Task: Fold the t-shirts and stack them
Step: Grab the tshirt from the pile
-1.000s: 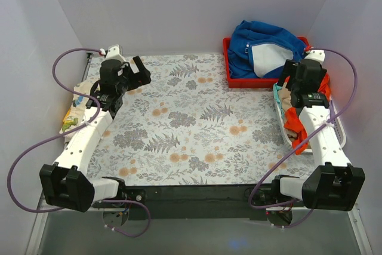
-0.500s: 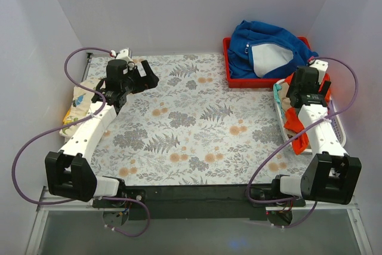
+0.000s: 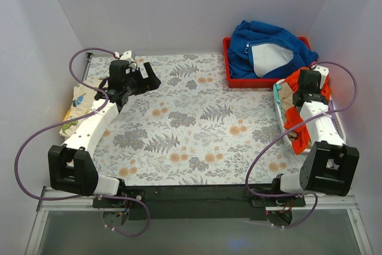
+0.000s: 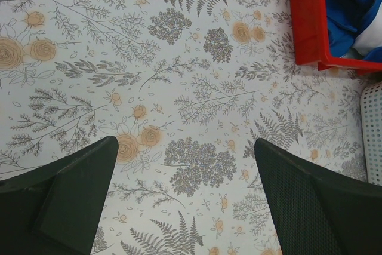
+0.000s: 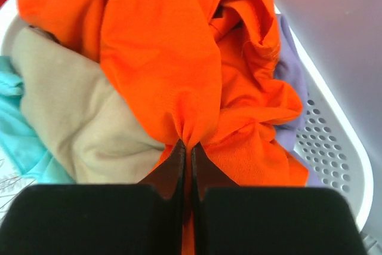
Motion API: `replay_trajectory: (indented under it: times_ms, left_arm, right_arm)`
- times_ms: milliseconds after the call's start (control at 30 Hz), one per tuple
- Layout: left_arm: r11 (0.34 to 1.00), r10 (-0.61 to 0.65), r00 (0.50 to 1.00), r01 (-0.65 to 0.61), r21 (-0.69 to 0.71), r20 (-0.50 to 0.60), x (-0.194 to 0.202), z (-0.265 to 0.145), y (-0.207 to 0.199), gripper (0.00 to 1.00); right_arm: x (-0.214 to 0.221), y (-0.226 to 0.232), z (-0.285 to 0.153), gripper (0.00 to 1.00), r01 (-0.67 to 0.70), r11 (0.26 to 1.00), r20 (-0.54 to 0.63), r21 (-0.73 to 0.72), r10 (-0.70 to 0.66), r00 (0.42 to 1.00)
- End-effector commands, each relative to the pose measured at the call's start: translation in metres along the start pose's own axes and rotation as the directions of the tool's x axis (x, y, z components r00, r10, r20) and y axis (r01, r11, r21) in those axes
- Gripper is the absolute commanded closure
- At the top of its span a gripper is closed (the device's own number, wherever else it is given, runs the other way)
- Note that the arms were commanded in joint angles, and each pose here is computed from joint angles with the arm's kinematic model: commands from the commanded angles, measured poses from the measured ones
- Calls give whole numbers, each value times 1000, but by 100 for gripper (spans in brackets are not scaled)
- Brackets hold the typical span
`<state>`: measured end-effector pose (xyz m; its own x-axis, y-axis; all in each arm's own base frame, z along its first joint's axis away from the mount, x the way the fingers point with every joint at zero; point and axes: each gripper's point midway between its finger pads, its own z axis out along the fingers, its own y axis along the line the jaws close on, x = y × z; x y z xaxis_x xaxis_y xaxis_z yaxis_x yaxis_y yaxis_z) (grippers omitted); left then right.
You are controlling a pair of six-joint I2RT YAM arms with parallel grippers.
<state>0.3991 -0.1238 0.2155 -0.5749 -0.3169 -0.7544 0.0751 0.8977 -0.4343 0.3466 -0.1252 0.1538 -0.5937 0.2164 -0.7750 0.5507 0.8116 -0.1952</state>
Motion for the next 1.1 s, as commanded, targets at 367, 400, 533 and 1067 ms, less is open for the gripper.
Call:
replay_trajectory:
  times_ms: [367,400,533,1067]
  left_arm:
    - [1000,-2,1000,2,20,30,-11,-7,-8,5]
    - [1000,-3,999,3,21,33,-12,-7,-8,5]
    - [1000,-12,999,11,23,40,-13,-9,-9,5]
    - [999,-36,992,39,-24,120,-33,-15,-5,5]
  right_arm:
    - [-105,50,-147,99,183,814,507,-551,152,849]
    - [-108,53,-156,99,211,791,520,-574,153,840]
    - [-113,85,-211,99,352,575,544,-738,200,815]
    - [-134,129,-440,99,660,-330,525,-675,413,744]
